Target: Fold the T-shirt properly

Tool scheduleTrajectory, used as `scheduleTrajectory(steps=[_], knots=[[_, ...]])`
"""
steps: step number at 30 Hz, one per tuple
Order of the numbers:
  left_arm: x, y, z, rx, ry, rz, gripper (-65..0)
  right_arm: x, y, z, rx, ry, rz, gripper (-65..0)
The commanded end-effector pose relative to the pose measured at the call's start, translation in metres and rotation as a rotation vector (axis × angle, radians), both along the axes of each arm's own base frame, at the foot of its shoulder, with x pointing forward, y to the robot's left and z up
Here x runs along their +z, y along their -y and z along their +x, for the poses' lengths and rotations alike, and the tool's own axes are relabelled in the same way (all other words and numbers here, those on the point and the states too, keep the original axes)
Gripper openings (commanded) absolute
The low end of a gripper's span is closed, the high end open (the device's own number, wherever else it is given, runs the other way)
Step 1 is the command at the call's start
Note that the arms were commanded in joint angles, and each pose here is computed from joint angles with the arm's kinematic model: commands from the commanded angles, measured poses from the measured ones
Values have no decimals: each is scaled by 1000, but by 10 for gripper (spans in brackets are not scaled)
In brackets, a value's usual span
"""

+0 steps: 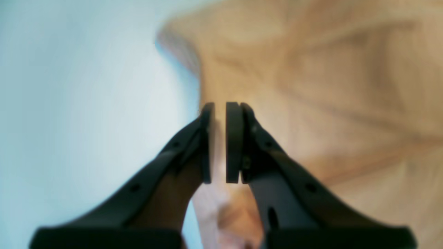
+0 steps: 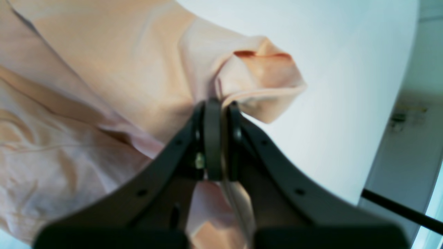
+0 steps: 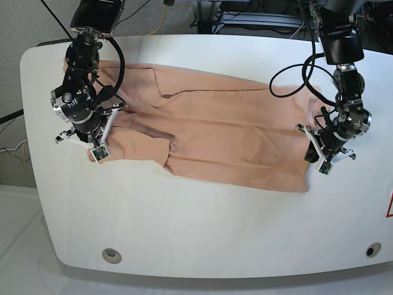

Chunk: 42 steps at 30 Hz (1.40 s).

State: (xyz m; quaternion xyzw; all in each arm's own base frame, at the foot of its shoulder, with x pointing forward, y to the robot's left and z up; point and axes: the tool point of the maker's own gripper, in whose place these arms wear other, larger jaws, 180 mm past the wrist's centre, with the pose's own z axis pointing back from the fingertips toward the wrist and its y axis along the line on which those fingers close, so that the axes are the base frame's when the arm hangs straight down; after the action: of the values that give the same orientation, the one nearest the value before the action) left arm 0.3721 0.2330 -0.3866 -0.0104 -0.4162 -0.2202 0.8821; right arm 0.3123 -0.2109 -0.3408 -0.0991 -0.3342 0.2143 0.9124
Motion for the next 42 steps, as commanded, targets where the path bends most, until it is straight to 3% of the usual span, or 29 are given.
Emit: scheduleTrajectory(steps=[1, 18, 22, 26, 28, 36, 42], knots=[[22, -9, 12, 3, 67, 12, -616, 16, 2, 4, 7, 52, -18, -650], [22, -8, 13, 4, 72, 7, -589, 4, -1, -18, 20, 11, -24, -650], [28, -7, 18, 2, 87, 6, -459, 5, -2, -17, 22, 15, -24, -650], [40, -10, 29, 18, 121, 6, -222, 6, -1, -16, 21, 17, -23, -650], [45, -16, 32, 53, 138, 2, -138, 6, -2, -15, 23, 17, -23, -650], [60, -16, 41, 60, 225, -28, -170, 7, -2, -12, 22, 23, -20, -650], [45, -10, 55, 92, 193, -106, -170, 8, -2, -11, 22, 25, -20, -650]])
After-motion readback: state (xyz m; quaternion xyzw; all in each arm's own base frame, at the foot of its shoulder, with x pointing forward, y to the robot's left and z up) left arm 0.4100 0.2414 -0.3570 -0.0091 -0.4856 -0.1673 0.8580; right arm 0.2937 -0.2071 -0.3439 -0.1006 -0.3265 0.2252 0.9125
